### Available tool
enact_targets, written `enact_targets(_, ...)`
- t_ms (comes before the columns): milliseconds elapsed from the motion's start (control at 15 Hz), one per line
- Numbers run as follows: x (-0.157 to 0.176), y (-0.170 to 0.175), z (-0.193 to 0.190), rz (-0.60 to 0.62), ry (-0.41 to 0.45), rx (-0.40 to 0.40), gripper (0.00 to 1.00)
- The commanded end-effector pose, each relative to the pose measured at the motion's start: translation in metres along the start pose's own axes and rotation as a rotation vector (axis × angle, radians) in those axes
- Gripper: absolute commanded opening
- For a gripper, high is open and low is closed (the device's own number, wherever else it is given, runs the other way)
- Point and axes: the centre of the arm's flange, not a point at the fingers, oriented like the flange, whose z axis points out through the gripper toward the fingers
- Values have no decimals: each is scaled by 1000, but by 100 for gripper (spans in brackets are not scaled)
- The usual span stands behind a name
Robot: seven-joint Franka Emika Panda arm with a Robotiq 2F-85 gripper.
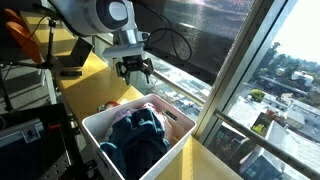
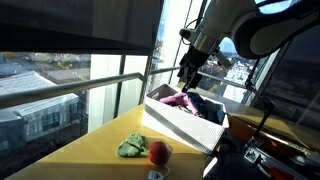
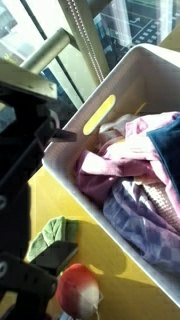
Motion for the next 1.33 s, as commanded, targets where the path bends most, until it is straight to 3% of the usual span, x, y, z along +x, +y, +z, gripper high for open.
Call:
enact_targets(0, 78, -70, -6, -86, 52, 29, 100)
enact_targets(267, 148, -153, 24, -182, 84, 105, 100)
enact_targets(467, 168, -168, 74, -214, 57, 156, 100)
enact_targets(800, 166, -164, 147, -197, -23, 202, 100)
enact_targets(1267, 142, -177, 176, -177, -100, 238, 100)
